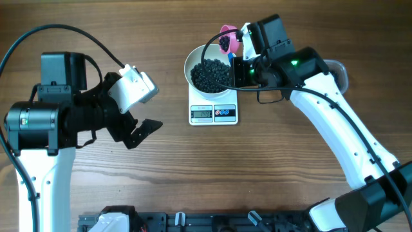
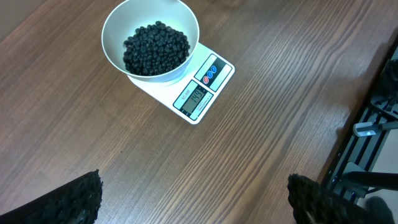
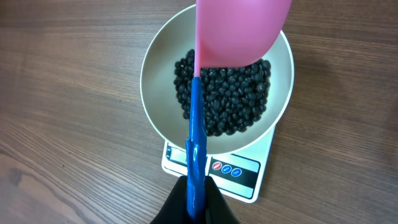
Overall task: Scoop item into bowl and weigh 150g on scale
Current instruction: 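Tilt the scoop slowly with the right gripper, trickling beans into the bowl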
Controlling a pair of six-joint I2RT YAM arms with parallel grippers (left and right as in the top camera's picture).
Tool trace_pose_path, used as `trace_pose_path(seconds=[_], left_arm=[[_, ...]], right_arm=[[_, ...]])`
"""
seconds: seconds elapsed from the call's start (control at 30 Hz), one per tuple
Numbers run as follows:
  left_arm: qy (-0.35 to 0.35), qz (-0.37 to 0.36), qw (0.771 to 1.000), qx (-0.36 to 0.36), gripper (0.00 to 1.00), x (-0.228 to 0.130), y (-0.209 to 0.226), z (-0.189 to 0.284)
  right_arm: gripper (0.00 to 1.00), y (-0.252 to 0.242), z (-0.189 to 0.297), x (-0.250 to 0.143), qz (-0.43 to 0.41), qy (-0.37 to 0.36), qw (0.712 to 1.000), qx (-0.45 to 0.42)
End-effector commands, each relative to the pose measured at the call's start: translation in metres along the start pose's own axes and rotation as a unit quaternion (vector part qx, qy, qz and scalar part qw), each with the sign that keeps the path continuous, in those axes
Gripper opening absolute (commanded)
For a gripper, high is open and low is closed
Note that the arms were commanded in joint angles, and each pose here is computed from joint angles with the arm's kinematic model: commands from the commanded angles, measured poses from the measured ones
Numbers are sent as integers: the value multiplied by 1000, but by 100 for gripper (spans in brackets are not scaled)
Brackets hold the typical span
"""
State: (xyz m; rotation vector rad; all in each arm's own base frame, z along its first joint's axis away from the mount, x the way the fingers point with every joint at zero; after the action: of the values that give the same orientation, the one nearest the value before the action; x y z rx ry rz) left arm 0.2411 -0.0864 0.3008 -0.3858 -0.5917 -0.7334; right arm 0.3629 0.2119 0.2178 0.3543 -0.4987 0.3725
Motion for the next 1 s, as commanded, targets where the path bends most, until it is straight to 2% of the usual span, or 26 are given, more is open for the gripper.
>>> trace_pose_path(seconds=[0.0, 0.2, 0.27, 0.37, 0.97], left_arm=[[-6, -10, 1000, 7, 100, 3, 1, 5], [-6, -9, 1000, 7, 100, 3, 1, 5], [-6, -10, 1000, 7, 100, 3, 1, 5], [-6, -9, 1000, 7, 100, 3, 1, 5], [-6, -9, 1000, 7, 100, 3, 1, 5]], right_arm=[[4, 5, -5, -2, 0, 6, 1000, 10], [4, -8, -4, -5, 8, 11, 999, -30], [4, 0, -5, 1, -2, -1, 1000, -5], [4, 15, -4, 9, 36, -18, 998, 41], [4, 11, -4, 1, 35, -1, 999, 29]])
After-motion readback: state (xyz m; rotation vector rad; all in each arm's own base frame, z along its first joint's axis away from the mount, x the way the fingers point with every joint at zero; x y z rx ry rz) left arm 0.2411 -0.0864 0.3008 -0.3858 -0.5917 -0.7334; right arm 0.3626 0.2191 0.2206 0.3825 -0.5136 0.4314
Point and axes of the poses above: each gripper's point midway between its finger pads, its own z axis back along the fingers, its own y axis along the line the jaws close on, x = y × z, the point moved 1 cm from there along z, back along the fingers, and after that the axes turned 12 degrees about z, right-handed, at the moved point
